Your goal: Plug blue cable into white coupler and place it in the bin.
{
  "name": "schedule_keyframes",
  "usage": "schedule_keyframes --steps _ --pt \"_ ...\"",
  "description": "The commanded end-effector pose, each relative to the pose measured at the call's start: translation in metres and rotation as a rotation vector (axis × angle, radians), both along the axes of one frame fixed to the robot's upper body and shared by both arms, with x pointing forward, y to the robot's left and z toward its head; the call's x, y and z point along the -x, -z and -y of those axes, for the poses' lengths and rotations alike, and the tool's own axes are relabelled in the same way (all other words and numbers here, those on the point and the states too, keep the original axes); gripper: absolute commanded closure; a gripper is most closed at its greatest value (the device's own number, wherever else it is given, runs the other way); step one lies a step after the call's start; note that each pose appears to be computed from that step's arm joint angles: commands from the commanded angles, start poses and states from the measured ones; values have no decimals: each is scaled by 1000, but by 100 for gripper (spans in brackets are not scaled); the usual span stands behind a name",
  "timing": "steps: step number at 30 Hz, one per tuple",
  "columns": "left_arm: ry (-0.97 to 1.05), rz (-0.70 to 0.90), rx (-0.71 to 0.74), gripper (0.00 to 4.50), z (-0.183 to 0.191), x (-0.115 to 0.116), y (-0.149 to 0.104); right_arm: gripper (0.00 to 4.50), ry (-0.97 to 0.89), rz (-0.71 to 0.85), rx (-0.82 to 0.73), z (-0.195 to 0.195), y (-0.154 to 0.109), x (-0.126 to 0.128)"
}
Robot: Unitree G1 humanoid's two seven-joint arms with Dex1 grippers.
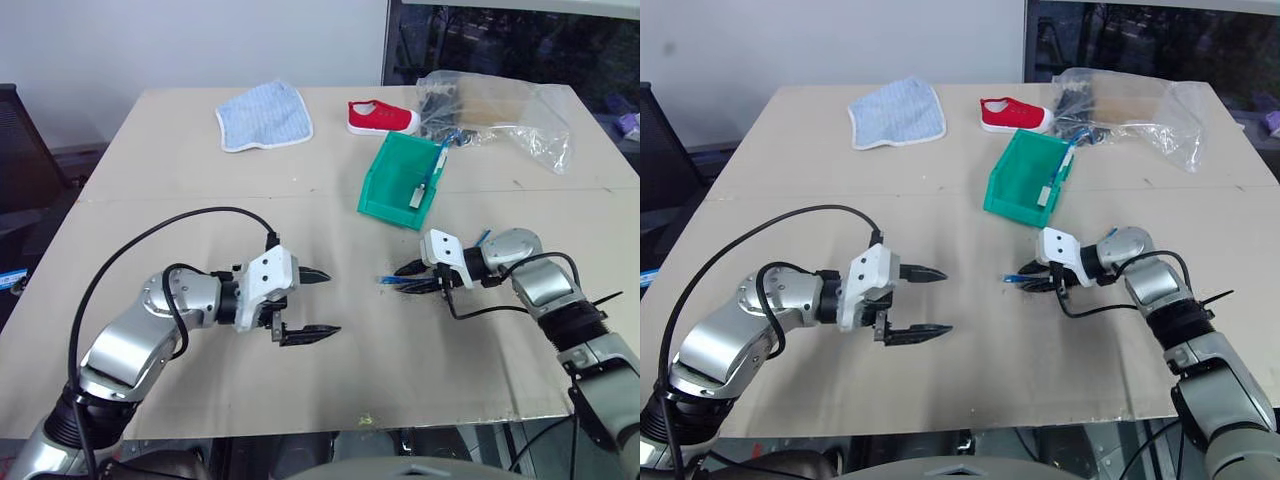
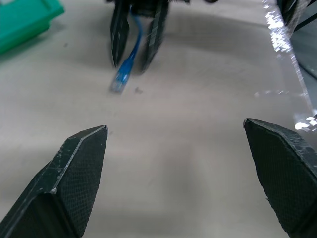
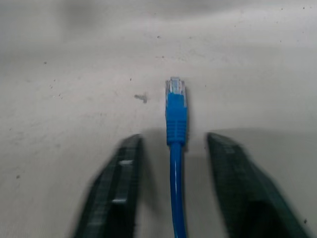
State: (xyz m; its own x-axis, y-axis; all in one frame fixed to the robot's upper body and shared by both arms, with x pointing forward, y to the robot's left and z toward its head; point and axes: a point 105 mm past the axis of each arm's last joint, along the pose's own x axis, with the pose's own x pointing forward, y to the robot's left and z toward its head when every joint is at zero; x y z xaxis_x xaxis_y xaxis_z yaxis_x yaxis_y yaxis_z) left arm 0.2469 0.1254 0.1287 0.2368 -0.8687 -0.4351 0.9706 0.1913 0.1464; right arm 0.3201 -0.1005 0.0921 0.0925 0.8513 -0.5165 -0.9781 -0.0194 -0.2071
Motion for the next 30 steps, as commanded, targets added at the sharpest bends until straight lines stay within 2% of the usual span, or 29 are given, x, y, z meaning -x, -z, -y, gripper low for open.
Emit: schedule_keyframes --steps 1,3,6,9,13,17,22,23,24,26,27,30 --pt "7 36 -19 0 6 -12 6 101 60 59 -83 11 -23 -4" --pt "14 51 -13 0 16 -23 9 7 148 83 -182 20 -35 -2" --pt "40 73 -8 0 36 -44 17 7 305 52 -350 41 -48 20" --pt "59 87 -19 0 44 -56 24 7 369 15 -421 46 -50 43" --pt "55 68 0 0 61 -77 31 7 525 71 -554 62 -49 72" --pt "118 61 -21 0 69 -81 41 7 620 79 -491 77 -33 88" --pt "194 57 -54 0 73 -85 47 7 679 100 -487 83 -29 93" --pt "208 61 -64 50 74 -85 47 0 689 99 -488 83 -27 93" --pt "215 64 -68 50 74 -85 48 0 695 99 -489 84 -26 93" --pt "226 65 -63 155 75 -85 47 0 696 97 -485 84 -24 94" --pt "236 62 -59 185 76 -84 46 0 696 97 -482 83 -22 95" --pt "255 65 -59 325 74 -80 48 0 707 92 -475 81 -18 96"
